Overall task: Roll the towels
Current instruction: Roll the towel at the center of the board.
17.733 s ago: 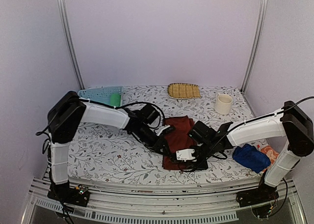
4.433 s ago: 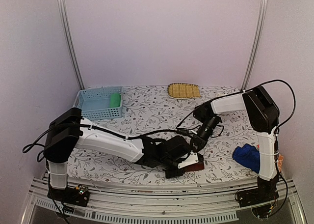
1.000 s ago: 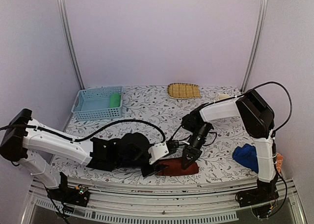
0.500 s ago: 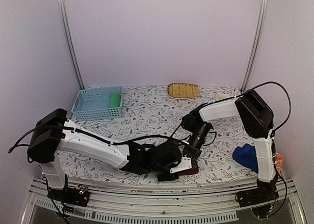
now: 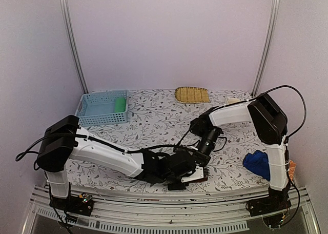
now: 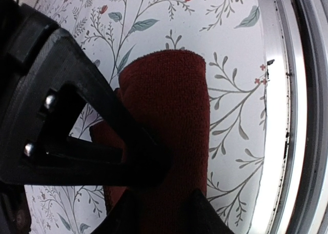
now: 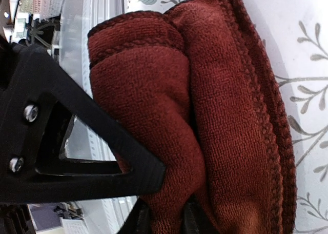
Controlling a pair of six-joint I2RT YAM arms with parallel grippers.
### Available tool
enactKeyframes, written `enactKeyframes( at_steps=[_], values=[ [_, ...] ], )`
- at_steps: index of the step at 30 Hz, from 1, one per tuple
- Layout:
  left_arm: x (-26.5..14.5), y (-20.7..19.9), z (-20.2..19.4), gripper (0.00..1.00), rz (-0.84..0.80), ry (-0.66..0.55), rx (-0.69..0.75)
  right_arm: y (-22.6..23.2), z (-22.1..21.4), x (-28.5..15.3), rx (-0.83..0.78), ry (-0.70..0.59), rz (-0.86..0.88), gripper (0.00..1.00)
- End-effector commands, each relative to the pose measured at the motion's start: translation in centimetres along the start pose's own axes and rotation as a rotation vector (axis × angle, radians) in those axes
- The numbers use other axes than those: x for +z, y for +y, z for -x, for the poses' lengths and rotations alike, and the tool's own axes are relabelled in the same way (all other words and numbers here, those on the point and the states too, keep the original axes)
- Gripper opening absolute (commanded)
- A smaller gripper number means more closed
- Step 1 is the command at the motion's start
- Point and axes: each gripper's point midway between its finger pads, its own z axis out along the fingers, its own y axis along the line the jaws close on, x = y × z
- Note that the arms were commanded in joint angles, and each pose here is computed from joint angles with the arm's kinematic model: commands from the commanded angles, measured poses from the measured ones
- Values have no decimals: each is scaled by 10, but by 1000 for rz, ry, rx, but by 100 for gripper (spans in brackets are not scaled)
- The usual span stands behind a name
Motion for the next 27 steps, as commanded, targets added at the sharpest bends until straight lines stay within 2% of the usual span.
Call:
enactKeyframes(
  at_steps=[1, 5, 9, 13, 19, 27],
  values=[
    [15, -12, -34, 32, -19, 117, 23, 4, 3, -27, -66, -12, -133, 28],
    [10, -8, -32, 25, -55, 89, -34, 26, 10, -68, -98, -102, -192, 35],
    [0, 1, -26, 21, -122, 32, -141, 43, 9, -110, -150, -204, -274, 37],
    [-3, 9, -28, 19, -215, -16, -258, 55, 4, -134, -256, -286, -367, 37],
    [-12, 23, -26, 17, -405, -130, -459, 34, -11, -145, -350, -283, -639, 37],
    [-7, 44, -37, 15, -608, -188, -687, 33, -7, -123, -496, -233, -748, 40]
  ],
)
